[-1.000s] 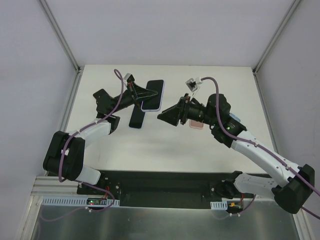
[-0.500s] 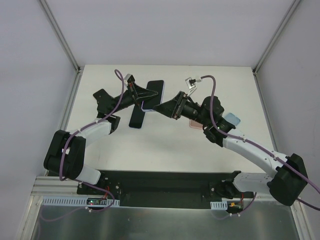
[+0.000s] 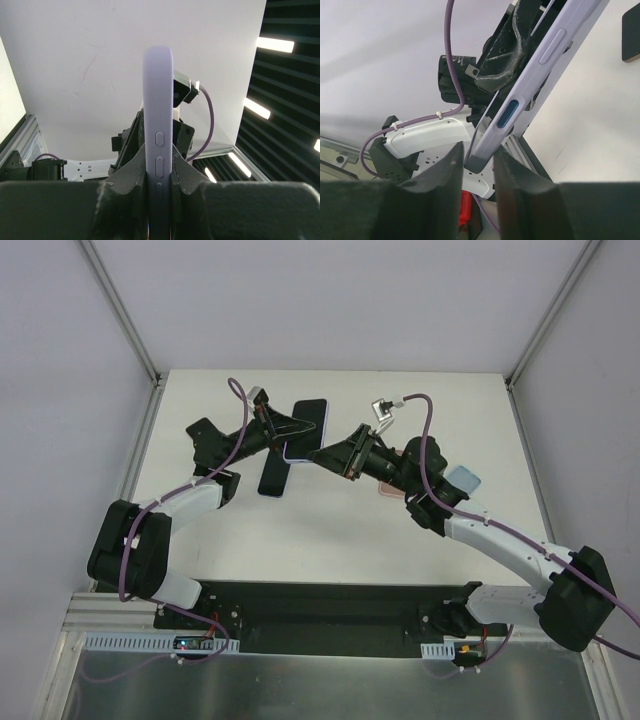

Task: Take the phone out of the phone case
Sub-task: Remove the phone case from the phone.

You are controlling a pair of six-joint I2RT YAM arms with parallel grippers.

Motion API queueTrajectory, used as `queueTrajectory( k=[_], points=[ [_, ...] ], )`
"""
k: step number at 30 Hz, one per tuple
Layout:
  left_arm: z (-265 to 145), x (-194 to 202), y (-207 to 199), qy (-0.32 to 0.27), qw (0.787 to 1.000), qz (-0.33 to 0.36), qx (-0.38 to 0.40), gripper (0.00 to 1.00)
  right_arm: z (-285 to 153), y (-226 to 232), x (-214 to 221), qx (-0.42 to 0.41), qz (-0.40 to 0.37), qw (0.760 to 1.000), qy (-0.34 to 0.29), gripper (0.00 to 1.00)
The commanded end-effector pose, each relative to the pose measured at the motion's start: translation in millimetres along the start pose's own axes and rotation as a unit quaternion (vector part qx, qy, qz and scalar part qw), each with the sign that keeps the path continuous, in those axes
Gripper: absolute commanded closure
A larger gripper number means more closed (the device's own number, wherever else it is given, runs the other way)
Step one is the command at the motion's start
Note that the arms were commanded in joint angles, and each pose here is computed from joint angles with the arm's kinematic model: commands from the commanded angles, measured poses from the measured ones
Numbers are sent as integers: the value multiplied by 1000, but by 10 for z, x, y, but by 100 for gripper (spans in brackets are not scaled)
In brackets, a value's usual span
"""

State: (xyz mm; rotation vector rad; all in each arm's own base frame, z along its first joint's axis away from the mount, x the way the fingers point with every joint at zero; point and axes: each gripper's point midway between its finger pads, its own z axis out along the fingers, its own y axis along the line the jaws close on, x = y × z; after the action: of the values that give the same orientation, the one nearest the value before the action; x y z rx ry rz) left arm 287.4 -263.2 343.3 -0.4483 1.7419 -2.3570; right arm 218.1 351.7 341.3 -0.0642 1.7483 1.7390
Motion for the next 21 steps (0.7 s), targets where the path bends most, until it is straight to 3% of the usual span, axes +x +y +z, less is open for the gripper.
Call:
queueTrajectory(
  k=[1, 5, 10, 15, 17, 21],
  points=[
    [-17, 198, -427, 34, 998, -14, 59, 100, -24, 302, -71, -56, -27, 998, -17, 62],
    [-21, 200, -421, 34, 998, -15, 58, 100, -39, 282, -86, -52, -26, 998, -26, 66],
    [-25, 191, -409, 32, 998, -16, 57, 100, -63, 316, -112, -54, -24, 998, -32, 84],
    [-31, 167, -388, 30, 998, -20, 57, 100, -83, 317, -79, -56, -23, 998, -28, 83],
    [-35, 160, -373, 29, 998, -24, 56, 100, -92, 390, -48, -77, -50, 996, -18, 97],
    [-50, 162, -334, 28, 998, -38, 50, 100, -108, 563, 79, -136, -155, 978, 13, 99]
  ],
)
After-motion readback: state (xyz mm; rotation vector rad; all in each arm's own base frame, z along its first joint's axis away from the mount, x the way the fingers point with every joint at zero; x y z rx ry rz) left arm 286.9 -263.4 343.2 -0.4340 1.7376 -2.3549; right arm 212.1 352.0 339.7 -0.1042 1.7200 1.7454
